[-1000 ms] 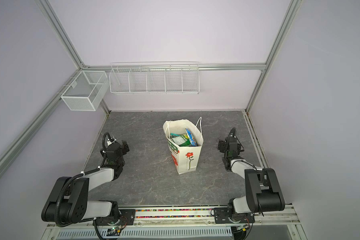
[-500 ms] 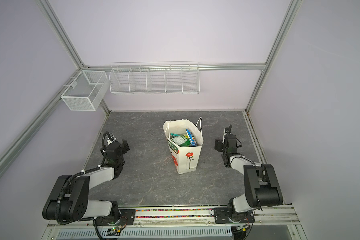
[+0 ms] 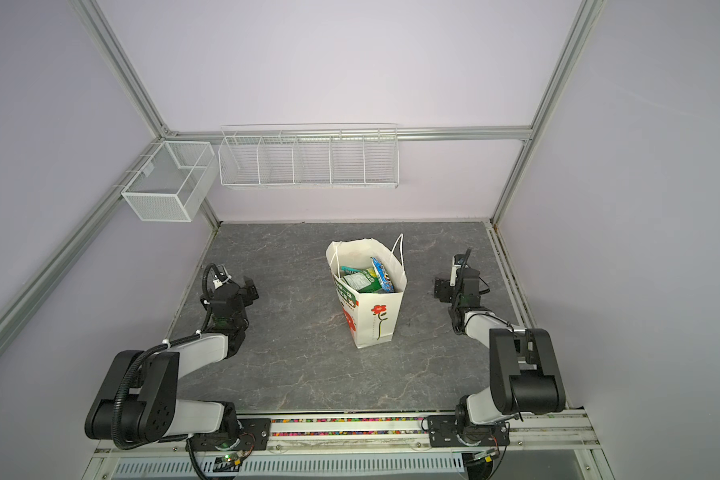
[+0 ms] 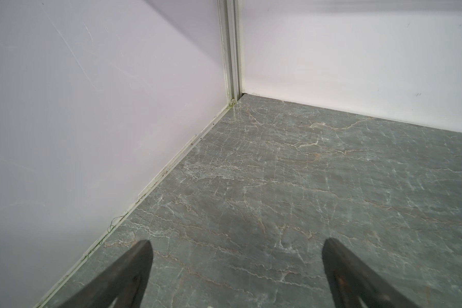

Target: Place the snacks into the paper bag

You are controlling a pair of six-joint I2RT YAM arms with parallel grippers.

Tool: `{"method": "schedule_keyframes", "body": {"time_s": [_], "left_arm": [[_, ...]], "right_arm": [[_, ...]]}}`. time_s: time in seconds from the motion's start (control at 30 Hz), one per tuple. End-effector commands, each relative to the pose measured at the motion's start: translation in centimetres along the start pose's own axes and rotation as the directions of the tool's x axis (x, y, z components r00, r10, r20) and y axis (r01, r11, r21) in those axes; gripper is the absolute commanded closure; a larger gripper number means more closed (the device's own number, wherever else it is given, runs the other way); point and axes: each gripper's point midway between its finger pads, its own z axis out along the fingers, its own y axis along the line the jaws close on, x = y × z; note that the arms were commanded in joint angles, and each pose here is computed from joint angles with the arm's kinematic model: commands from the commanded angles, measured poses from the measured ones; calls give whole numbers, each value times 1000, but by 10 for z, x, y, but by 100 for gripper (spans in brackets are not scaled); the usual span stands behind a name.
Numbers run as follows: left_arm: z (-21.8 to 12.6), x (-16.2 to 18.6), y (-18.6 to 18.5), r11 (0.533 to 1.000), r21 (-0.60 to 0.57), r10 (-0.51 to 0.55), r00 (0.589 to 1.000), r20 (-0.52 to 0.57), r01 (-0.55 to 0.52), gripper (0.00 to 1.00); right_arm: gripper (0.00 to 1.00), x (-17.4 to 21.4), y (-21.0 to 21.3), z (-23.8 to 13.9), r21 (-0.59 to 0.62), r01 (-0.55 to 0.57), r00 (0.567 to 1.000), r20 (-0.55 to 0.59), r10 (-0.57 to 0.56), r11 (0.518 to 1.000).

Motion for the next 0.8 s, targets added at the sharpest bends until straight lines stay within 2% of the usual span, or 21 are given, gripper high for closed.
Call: {"method": "schedule_keyframes", "body": {"time_s": [0.0,0.07,0.13,0.37,0.43,0.5,0.53,0.77], "left_arm": [[3,-7,1,1000,6,-7,1000,25,6,1],[2,-7,3,1000,8,-17,999,27,16,0],[1,-7,5,1000,7,-23,999,32,23,0],[-4,-7,7,999,15,-36,998,50,35,0],[-6,0,12,994,18,-109,992,61,108,1],[-6,3,18,985,83,-161,974,158,150,1],[-3,10,16,981,113,-171,978,123,157,1],[2,14,10,983,128,-147,981,123,131,1]], "right_arm": [[11,-5,1,-2,-8,32,998,46,-31,999],[11,-5,3,-2,-18,46,997,61,-45,999],[11,-3,-1,-8,6,39,982,183,-39,999],[12,1,-2,-12,8,32,981,192,-33,999],[12,1,-2,-12,8,31,981,191,-32,999],[12,2,-2,-12,9,29,981,193,-30,1000],[12,1,-3,-13,12,26,979,200,-28,1000],[12,3,-6,-15,33,17,976,218,-24,999]]}}
